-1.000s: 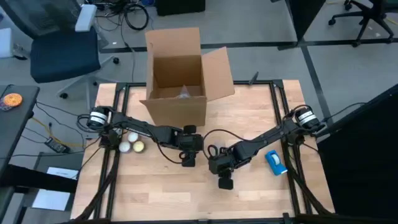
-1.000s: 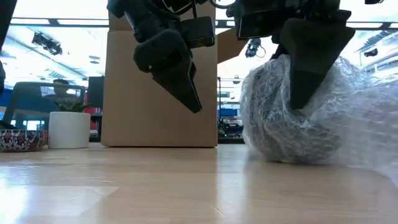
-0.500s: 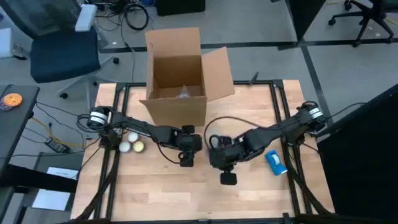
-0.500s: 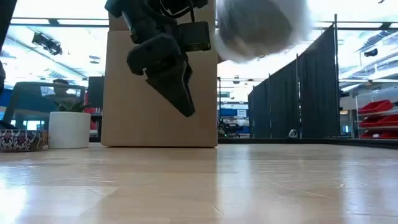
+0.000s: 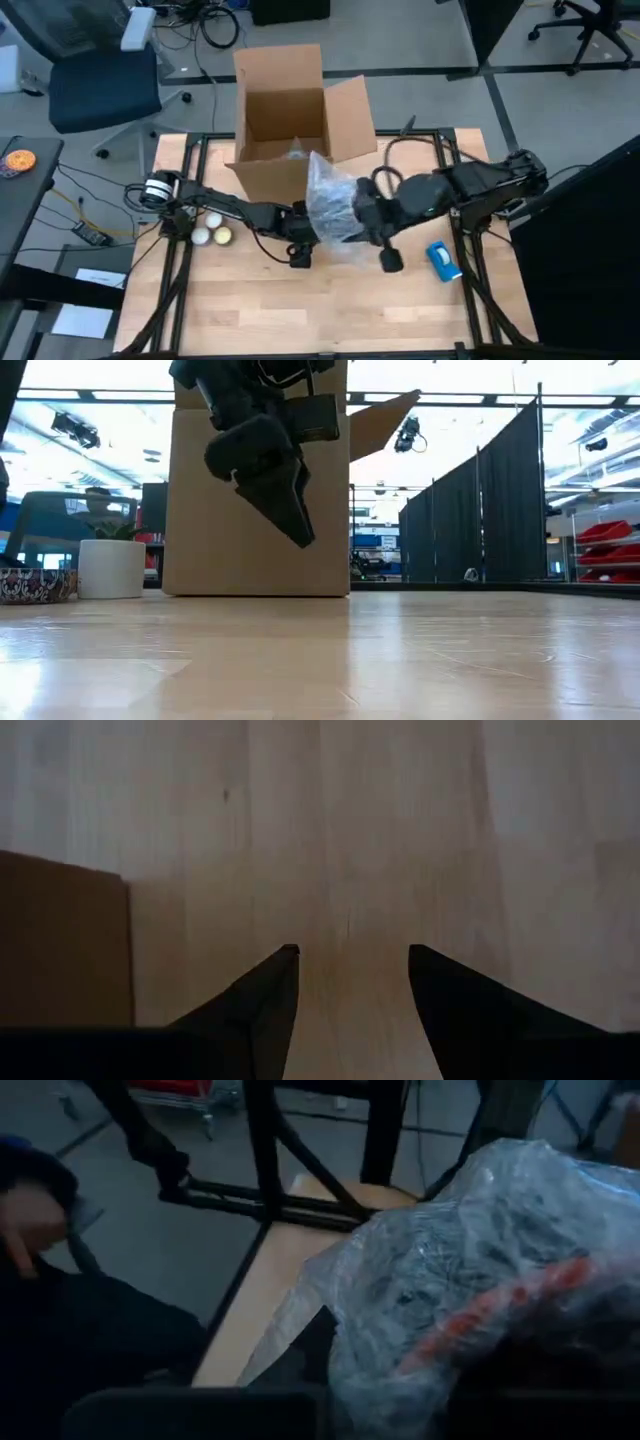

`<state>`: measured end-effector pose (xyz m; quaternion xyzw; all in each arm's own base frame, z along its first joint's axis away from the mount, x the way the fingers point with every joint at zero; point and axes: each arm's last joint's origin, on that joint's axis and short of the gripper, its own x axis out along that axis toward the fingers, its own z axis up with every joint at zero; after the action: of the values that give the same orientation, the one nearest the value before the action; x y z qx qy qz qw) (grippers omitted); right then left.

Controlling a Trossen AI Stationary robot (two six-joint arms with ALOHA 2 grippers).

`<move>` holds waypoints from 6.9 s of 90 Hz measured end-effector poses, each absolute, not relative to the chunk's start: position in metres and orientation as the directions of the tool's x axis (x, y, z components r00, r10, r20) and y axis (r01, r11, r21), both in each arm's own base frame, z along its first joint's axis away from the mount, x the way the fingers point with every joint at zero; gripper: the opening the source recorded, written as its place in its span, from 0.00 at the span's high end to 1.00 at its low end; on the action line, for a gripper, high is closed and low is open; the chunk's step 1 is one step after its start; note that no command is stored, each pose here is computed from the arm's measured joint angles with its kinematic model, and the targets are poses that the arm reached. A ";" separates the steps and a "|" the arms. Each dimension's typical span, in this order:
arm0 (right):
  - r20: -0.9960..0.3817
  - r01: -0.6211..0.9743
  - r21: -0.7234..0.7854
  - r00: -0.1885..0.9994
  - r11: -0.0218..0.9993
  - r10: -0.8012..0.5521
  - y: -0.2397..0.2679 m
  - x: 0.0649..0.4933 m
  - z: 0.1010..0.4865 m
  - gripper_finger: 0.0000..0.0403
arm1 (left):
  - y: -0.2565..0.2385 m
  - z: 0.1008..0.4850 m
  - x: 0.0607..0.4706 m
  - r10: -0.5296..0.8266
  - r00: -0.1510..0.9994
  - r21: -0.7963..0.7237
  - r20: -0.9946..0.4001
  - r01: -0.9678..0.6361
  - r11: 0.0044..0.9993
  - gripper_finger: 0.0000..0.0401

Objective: Wrap mug
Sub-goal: Put the wrapped black mug into the box

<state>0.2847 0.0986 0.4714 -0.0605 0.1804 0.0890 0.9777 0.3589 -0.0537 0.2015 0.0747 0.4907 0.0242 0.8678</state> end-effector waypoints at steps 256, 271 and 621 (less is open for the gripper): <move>-0.390 0.027 -0.147 0.917 0.989 -0.083 -0.119 0.391 0.394 0.97 | -0.065 0.283 0.406 0.005 1.000 -0.159 -0.014 -0.007 0.987 0.57; -0.512 0.014 -0.130 0.855 0.991 -0.079 -0.115 0.385 0.383 0.97 | -0.065 0.283 0.406 0.005 1.000 -0.159 -0.014 -0.007 0.987 0.57; -0.862 0.174 0.010 0.501 0.985 -0.079 -0.094 0.409 0.283 0.53 | -0.119 0.391 0.202 0.040 0.982 0.055 -0.186 -0.031 0.998 0.57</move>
<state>0.4087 -0.0937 0.2827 0.0477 0.4942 -0.0731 0.8650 0.2023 -0.1188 0.3911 0.0260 0.0939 0.0178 0.9951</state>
